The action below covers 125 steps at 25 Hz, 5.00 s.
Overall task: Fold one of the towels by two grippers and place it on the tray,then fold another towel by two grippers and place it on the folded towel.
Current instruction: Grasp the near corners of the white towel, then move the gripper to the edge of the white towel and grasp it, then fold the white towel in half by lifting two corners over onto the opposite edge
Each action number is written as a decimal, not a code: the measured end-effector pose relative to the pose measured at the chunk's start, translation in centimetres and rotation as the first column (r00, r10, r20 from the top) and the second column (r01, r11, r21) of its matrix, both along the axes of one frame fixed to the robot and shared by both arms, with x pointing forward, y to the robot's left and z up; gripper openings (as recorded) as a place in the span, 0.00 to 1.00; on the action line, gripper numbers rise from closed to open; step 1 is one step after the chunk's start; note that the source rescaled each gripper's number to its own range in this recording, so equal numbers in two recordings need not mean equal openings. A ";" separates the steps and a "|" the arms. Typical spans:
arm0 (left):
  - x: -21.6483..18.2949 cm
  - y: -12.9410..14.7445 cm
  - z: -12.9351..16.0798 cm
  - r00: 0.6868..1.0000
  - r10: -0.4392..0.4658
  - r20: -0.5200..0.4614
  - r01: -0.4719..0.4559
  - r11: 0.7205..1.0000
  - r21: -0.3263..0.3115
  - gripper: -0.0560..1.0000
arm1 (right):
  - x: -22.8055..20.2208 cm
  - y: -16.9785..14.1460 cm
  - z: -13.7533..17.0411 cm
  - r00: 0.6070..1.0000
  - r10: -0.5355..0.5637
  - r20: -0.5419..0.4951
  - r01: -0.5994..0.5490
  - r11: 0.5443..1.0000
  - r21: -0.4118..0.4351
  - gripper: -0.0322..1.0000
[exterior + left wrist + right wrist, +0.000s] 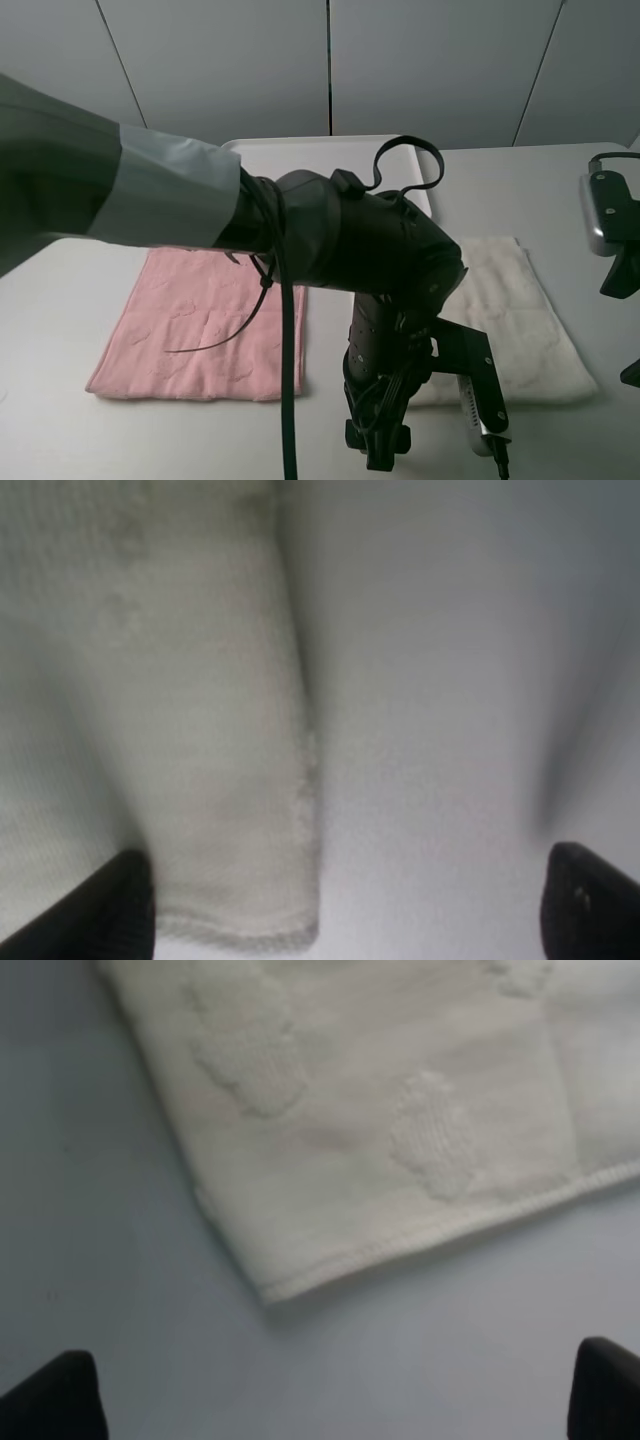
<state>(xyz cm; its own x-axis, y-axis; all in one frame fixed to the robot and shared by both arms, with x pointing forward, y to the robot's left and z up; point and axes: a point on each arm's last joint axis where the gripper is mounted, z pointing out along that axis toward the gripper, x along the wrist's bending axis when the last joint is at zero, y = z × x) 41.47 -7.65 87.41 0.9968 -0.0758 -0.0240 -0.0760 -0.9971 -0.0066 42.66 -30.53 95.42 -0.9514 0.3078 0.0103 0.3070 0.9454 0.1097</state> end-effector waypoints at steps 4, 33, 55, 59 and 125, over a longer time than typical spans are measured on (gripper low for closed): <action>0.0 0.0 0.0 1.000 0.000 0.000 0.000 1.000 0.000 1.00 | -1.3 0.1 -1.6 0.995 0.103 -0.004 -0.103 0.995 -0.005 1.00; 0.0 0.0 0.0 1.000 -0.003 0.003 0.003 1.000 0.002 1.00 | -2.5 1.9 -7.0 0.893 0.440 -0.097 -0.449 0.888 -0.104 1.00; 0.0 0.0 0.0 1.000 -0.004 0.003 0.004 1.000 0.002 1.00 | -1.9 1.7 -9.3 0.882 0.468 -0.059 -0.472 0.870 -0.146 0.77; 0.0 0.0 0.0 1.000 -0.006 0.005 0.006 1.000 0.002 1.00 | -1.9 1.6 -9.3 0.867 0.495 -0.061 -0.498 0.851 -0.164 0.50; 2.1 -0.7 -0.2 0.980 0.133 0.152 -0.119 0.989 -0.092 0.05 | -1.6 2.4 -8.7 0.975 0.205 0.086 -0.196 0.976 -0.099 0.05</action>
